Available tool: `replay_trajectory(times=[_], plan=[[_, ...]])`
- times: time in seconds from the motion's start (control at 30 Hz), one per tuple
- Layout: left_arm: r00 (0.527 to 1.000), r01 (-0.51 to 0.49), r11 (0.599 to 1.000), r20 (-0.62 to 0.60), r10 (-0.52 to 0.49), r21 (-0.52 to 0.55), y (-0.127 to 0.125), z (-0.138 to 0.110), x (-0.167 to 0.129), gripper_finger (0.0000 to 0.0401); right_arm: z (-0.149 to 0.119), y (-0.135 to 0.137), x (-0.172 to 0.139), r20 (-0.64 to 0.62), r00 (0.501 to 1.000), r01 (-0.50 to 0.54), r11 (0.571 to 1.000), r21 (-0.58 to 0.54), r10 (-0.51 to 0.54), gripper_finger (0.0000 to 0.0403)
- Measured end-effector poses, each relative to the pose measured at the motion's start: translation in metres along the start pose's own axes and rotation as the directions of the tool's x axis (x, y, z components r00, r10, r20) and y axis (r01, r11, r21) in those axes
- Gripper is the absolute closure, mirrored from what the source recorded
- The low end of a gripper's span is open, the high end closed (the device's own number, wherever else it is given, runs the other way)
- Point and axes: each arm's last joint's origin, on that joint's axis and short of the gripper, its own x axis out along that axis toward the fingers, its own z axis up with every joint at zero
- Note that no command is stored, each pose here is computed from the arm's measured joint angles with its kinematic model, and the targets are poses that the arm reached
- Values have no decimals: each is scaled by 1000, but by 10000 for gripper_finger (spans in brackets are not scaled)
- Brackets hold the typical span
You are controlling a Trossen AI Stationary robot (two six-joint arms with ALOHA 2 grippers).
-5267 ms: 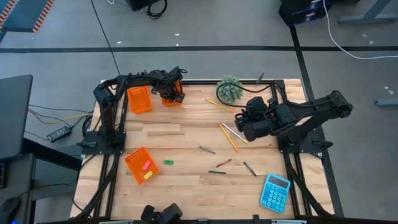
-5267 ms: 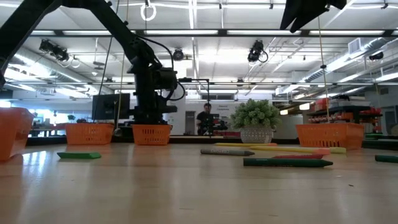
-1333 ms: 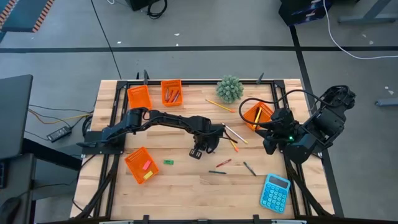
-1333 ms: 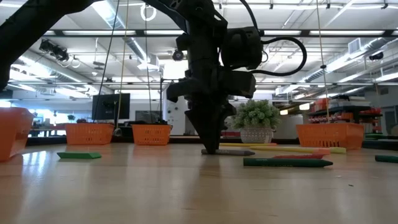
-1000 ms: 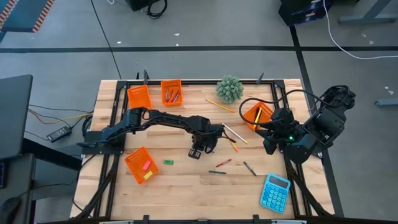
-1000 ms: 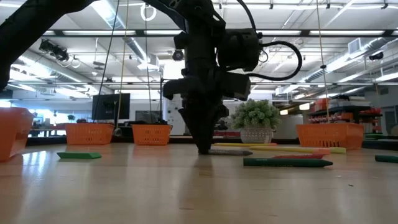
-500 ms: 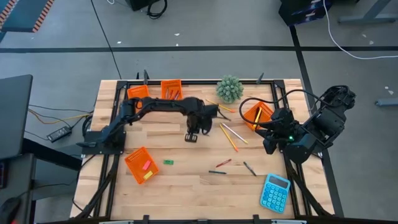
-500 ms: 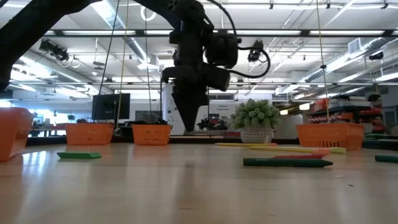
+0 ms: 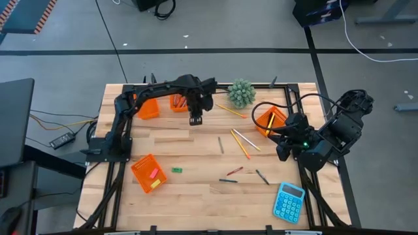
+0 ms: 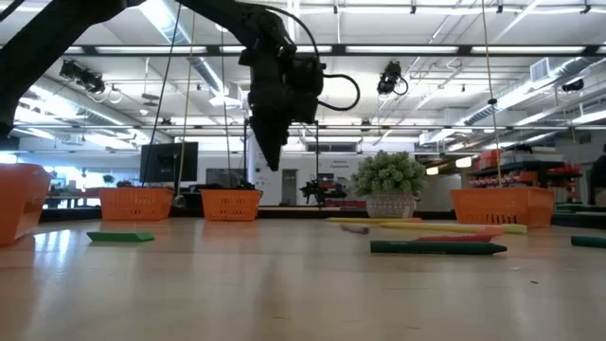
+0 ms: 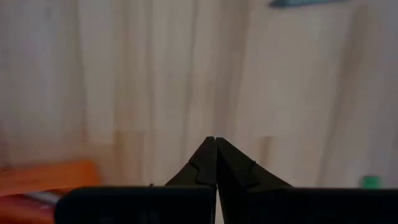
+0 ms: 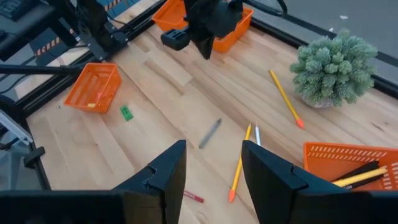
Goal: Sort crayons/erasers/pens/pencils in bins
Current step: Put the gray crayon into the middle orange bin
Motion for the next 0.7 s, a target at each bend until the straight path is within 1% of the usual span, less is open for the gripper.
replay_trajectory(times=[0.07,0.13,0.23,0.3,0.33,0.37,0.43,0.53,0.7], plan=[[998,60,998,20,-60,27,-6,2,0,395,0,0,0,16,1000,2,1000,0,-2,242],[995,97,989,18,-100,114,-19,6,3,389,1,0,0,22,1000,4,1000,1,-4,242],[993,109,955,7,-115,275,-45,13,8,379,2,0,1,19,1000,9,999,48,-10,242],[994,98,937,3,-105,335,-60,17,12,378,3,-1,3,-2,1000,16,996,92,-16,242],[996,86,933,3,-93,349,-66,19,13,379,3,-1,4,-14,1000,22,993,113,-20,242],[996,81,934,1,-86,349,-71,20,14,382,4,-1,6,-24,999,30,991,132,-27,242],[996,81,938,-1,-86,336,-71,20,14,390,6,-1,10,-40,998,52,985,165,-46,242],[997,78,957,-6,-79,281,-61,17,12,395,6,2,17,-93,994,80,981,177,-64,242],[994,99,981,-62,-89,168,-39,5,6,391,4,8,30,-176,979,135,971,197,-101,242]])
